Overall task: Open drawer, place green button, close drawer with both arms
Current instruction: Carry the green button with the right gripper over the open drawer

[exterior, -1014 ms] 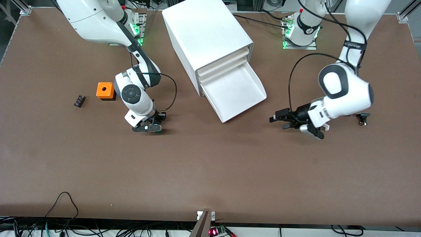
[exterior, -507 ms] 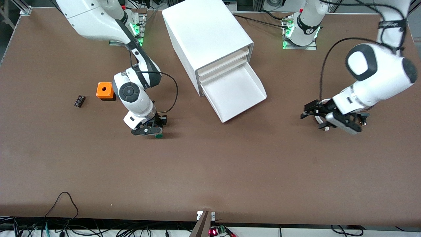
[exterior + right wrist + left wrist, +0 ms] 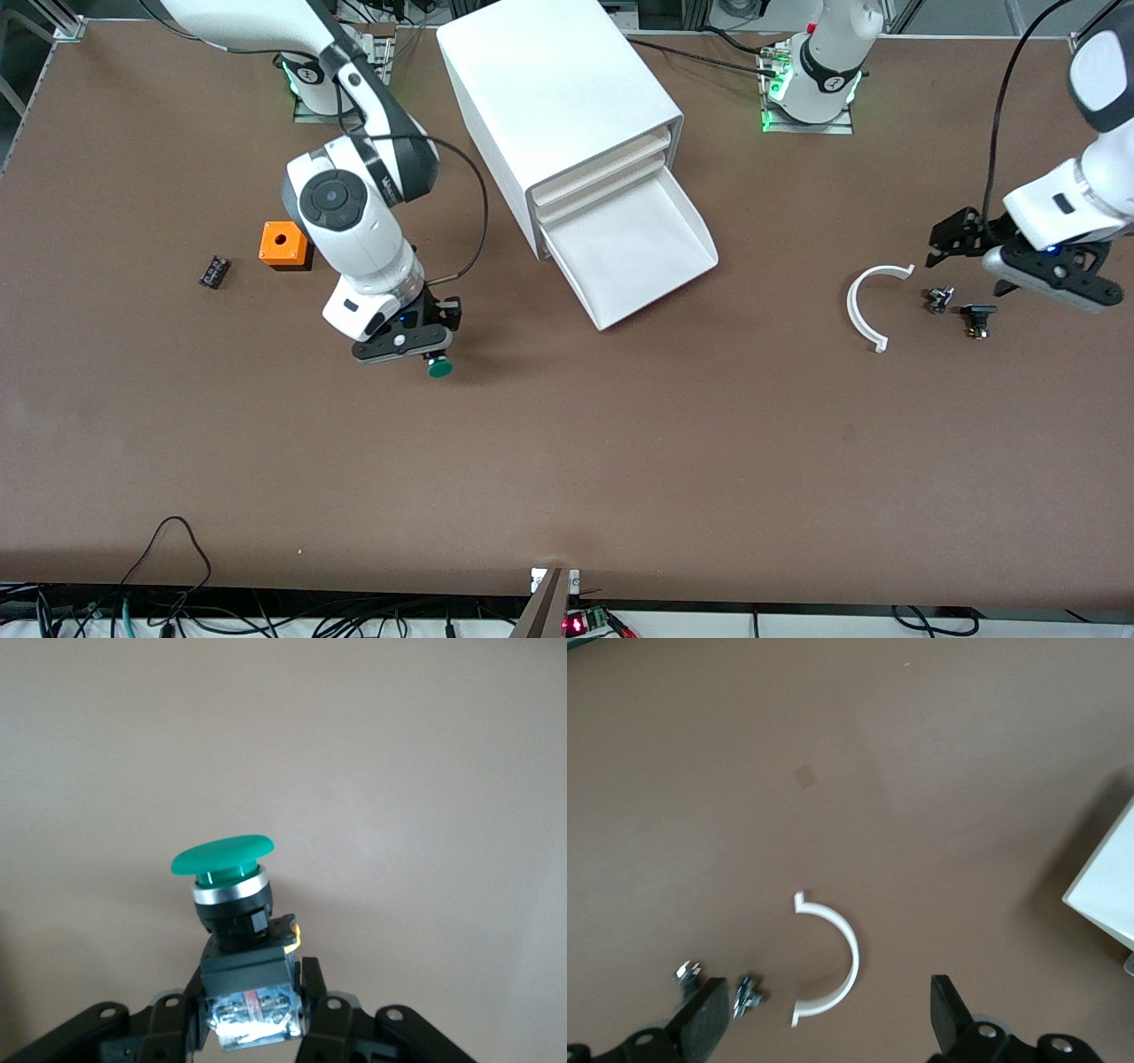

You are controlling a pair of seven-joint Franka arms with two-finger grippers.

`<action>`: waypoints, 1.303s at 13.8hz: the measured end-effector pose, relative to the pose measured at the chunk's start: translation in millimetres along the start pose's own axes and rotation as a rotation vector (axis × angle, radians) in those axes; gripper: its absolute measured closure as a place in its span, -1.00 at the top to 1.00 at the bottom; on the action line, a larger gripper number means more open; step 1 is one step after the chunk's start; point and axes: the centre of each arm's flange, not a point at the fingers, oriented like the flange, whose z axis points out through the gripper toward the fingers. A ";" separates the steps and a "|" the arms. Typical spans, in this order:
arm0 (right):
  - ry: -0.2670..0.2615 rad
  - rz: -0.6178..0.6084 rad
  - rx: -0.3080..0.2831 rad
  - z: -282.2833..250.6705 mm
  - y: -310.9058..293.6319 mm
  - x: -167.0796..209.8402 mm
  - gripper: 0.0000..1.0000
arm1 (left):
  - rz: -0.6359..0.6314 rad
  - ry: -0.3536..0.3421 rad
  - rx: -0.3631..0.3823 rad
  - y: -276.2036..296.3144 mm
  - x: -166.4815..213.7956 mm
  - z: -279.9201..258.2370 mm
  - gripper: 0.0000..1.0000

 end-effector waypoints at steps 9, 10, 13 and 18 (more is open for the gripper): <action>0.106 -0.767 0.163 -32.4 -129.4 7.1 -0.15 | -0.224 -0.020 0.034 -4.1 -12.1 -31.3 1.00; 0.115 -0.815 0.180 -34.9 -140.8 5.0 -0.15 | -0.239 -0.021 0.034 -4.0 -12.2 -31.3 1.00; 0.137 -0.974 0.219 -45.4 -177.8 -8.8 -0.15 | -0.249 -0.021 0.034 -3.8 -12.1 -31.2 1.00; 0.053 -1.226 0.224 -32.3 -241.1 -31.3 -0.15 | -0.245 0.005 0.042 -2.4 -8.8 -44.2 1.00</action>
